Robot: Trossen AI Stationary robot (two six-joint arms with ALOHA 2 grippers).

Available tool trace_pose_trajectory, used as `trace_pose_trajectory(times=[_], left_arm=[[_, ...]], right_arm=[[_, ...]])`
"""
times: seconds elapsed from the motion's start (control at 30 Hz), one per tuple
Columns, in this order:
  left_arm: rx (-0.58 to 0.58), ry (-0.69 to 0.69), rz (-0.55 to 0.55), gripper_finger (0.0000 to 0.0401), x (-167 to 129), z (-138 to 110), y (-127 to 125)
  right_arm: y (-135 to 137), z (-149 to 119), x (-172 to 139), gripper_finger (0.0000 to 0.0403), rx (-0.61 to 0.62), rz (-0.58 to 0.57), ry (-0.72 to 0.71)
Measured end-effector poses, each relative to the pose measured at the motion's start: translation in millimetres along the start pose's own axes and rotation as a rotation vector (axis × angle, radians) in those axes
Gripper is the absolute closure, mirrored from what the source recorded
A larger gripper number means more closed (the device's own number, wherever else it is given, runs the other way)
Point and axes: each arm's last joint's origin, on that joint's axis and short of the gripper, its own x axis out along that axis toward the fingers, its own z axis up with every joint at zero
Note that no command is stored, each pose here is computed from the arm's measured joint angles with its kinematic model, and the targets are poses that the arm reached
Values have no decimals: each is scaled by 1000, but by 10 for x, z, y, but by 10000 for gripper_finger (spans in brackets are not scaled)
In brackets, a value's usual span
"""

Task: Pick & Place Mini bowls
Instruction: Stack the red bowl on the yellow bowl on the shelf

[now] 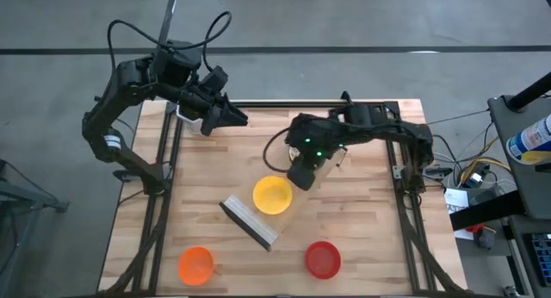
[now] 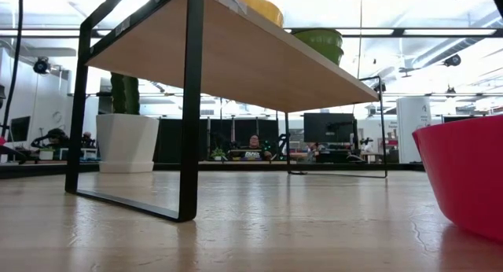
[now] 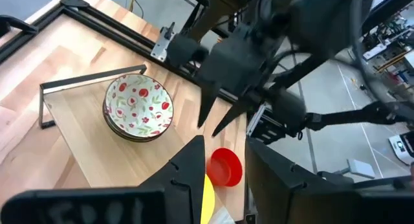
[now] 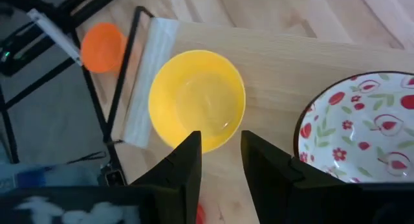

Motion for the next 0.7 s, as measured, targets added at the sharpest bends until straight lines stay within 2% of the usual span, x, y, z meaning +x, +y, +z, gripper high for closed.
trace_pose_trajectory(times=[0.27,0.4,0.57,0.7], left_arm=[[-71,25,9,298,126,26,48],[-115,32,13,298,214,50,79],[-189,8,1,298,297,106,95],[-194,-5,-9,298,356,138,101]], right_arm=[[192,-274,-247,308,-111,40,15],[335,-512,-277,314,-197,29,101],[567,-788,-369,321,-324,64,106],[677,-953,-448,326,-340,72,97]])
